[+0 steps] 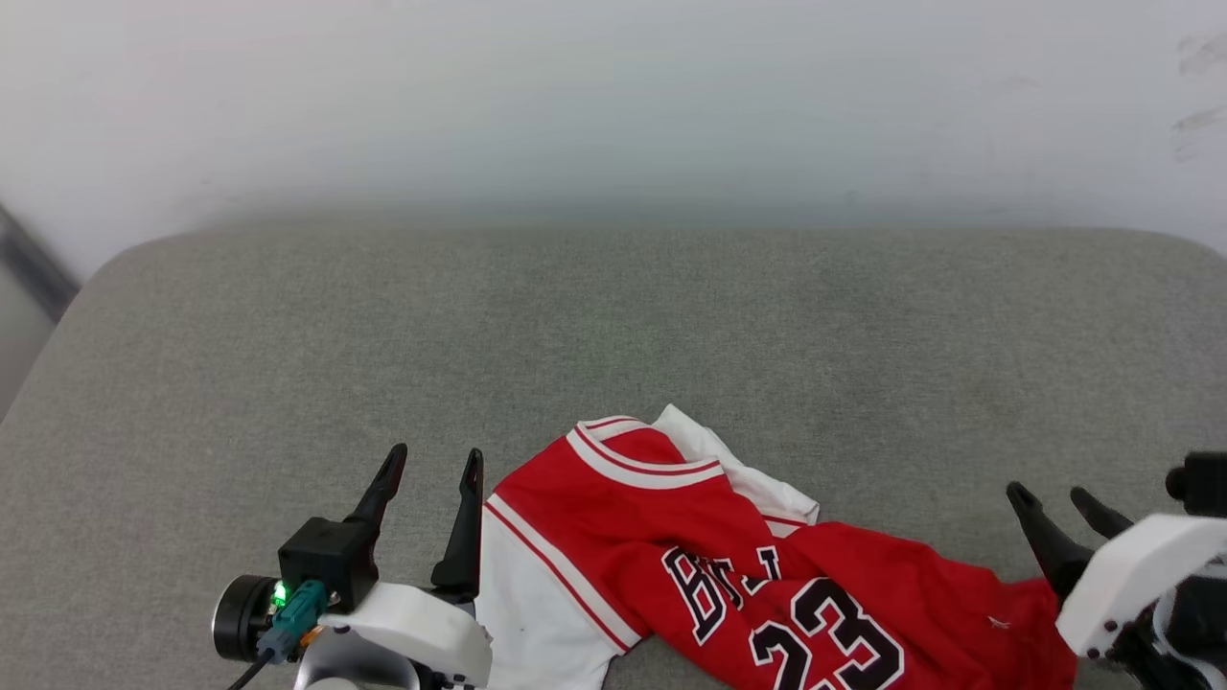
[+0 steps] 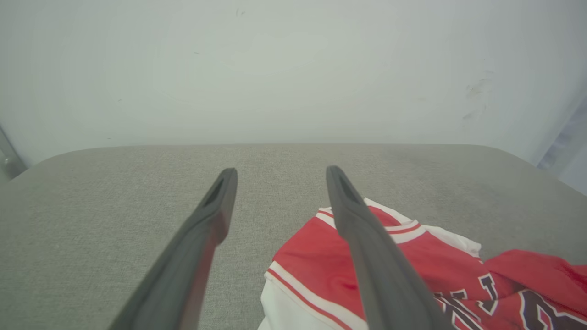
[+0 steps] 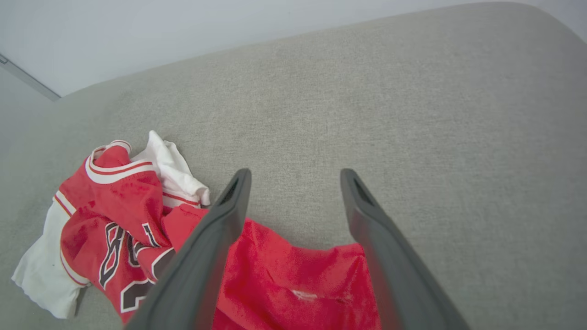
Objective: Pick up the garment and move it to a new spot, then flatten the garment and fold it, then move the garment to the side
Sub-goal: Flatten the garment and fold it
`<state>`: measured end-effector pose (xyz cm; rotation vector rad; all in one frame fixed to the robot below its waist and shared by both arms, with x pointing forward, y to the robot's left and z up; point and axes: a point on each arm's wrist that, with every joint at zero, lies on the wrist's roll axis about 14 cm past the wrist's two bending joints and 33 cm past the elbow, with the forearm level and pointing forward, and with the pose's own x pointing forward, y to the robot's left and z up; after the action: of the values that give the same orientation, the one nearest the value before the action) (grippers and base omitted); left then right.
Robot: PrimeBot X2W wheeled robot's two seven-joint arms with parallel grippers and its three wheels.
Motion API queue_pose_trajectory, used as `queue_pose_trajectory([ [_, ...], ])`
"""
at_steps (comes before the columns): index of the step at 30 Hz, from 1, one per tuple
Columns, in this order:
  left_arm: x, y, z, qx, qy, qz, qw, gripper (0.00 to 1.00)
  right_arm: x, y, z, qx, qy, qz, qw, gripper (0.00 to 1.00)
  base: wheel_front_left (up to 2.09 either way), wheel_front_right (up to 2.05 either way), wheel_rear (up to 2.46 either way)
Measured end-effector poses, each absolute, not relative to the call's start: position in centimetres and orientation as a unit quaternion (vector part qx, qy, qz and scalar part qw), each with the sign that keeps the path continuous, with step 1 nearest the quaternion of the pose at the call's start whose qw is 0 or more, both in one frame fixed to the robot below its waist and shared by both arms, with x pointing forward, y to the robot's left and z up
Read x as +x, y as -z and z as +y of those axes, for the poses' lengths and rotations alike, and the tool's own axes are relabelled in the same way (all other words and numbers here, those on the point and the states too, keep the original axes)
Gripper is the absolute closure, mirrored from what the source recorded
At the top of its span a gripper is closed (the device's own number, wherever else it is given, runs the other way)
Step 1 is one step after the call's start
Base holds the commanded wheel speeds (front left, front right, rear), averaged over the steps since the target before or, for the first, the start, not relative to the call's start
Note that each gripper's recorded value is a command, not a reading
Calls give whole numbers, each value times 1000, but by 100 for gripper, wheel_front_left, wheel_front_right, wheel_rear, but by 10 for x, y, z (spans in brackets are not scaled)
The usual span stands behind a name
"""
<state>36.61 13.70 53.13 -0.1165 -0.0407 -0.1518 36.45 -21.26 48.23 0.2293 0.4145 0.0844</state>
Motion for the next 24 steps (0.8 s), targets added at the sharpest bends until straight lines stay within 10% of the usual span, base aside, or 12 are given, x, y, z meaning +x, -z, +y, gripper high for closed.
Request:
queue_pose_trajectory([
  [21,399,-503,173,-61,17,3,998,0,424,-368,-90,11,-245,510,825,0,0,0,0],
  [22,399,-503,174,-61,15,3,998,0,423,-368,-89,11,-247,512,822,51,0,0,0],
  [24,399,-502,175,-62,14,3,998,0,424,-371,-87,8,-254,508,823,100,0,0,0],
])
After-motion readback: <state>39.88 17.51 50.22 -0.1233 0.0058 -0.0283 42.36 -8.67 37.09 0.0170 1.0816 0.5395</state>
